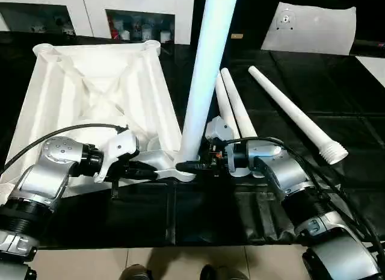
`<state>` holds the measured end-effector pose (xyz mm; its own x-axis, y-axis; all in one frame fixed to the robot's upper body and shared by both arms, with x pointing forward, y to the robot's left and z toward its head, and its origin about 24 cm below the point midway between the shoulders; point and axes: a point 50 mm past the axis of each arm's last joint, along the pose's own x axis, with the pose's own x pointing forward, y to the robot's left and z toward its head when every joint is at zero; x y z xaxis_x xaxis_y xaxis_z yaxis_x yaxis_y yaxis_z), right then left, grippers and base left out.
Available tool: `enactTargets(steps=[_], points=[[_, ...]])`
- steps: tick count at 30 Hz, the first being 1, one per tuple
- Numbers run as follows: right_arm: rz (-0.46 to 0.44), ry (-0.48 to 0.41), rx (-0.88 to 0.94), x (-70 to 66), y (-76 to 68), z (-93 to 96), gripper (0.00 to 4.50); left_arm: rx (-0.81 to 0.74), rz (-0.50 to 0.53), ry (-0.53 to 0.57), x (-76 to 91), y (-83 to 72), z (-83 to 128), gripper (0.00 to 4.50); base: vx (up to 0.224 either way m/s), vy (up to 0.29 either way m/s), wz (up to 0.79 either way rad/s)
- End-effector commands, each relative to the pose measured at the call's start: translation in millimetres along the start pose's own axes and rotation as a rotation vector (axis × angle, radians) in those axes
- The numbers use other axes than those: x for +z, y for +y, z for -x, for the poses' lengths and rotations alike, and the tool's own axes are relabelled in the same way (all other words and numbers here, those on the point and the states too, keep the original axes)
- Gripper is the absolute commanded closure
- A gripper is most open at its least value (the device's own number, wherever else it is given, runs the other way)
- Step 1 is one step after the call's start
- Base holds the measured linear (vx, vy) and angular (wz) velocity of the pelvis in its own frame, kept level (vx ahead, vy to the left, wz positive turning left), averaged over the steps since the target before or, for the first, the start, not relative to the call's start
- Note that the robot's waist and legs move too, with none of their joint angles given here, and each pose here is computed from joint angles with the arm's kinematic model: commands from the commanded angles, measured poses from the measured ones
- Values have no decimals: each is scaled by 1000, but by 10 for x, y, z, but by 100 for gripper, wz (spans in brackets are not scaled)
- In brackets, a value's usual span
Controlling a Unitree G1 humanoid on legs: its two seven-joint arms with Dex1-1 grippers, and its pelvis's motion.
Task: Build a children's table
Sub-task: Rotate leg to tighten
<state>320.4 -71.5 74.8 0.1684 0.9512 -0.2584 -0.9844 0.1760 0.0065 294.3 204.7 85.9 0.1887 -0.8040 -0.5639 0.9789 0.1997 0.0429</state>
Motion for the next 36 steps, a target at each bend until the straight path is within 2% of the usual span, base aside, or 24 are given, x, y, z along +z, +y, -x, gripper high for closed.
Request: enactTargets(steps=[1,3,4,5,6,9,12,13,18,21,22,24,25,29,33,34,35,36], points=[[-40,30,30,-109,71,-37,198,-26,16,17,-47,-51,-113,450,0,0,0],[-90,20,-16,-159,97,-88,198,61,56,-4,-24,-22,-158,450,0,0,0],[-138,10,-87,-205,113,-161,198,164,105,-45,26,7,-214,450,0,0,0],[-138,10,-87,-205,113,-161,198,164,105,-45,26,7,-214,450,0,0,0],[-192,-11,-183,-230,126,-285,198,263,173,-92,121,1,-297,450,0,0,0],[-212,-25,-221,-229,131,-339,198,305,200,-108,162,-5,-333,450,0,0,0],[-316,-68,-346,-169,179,-612,198,423,317,-207,367,-87,-568,450,0,0,0],[-350,-75,-393,-151,191,-694,198,475,333,-228,436,-102,-643,450,0,0,0],[-433,-77,-530,-105,220,-869,204,637,371,-263,621,-101,-814,450,0,0,0],[-421,-72,-552,-73,256,-941,204,657,369,-252,677,-111,-875,450,0,0,0],[-418,-85,-551,-61,263,-947,204,649,352,-231,663,-117,-884,450,0,0,0],[-412,-108,-569,-49,246,-919,138,637,321,-178,600,-125,-867,450,0,0,0],[-412,-108,-569,-49,246,-919,135,637,321,-178,600,-125,-867,450,0,0,0],[-334,-144,-589,-37,113,-698,94,587,261,-129,451,-94,-714,450,0,0,0],[-281,-185,-545,5,35,-502,69,537,220,-108,353,-68,-597,450,0,0,0],[-275,-185,-541,6,31,-487,48,532,216,-107,347,-67,-589,450,0,0,0],[-213,-167,-513,1,-17,-343,42,486,167,-95,294,-54,-524,450,0,0,0],[-192,-158,-508,-2,-34,-297,38,470,147,-91,280,-50,-505,450,0,0,0]])
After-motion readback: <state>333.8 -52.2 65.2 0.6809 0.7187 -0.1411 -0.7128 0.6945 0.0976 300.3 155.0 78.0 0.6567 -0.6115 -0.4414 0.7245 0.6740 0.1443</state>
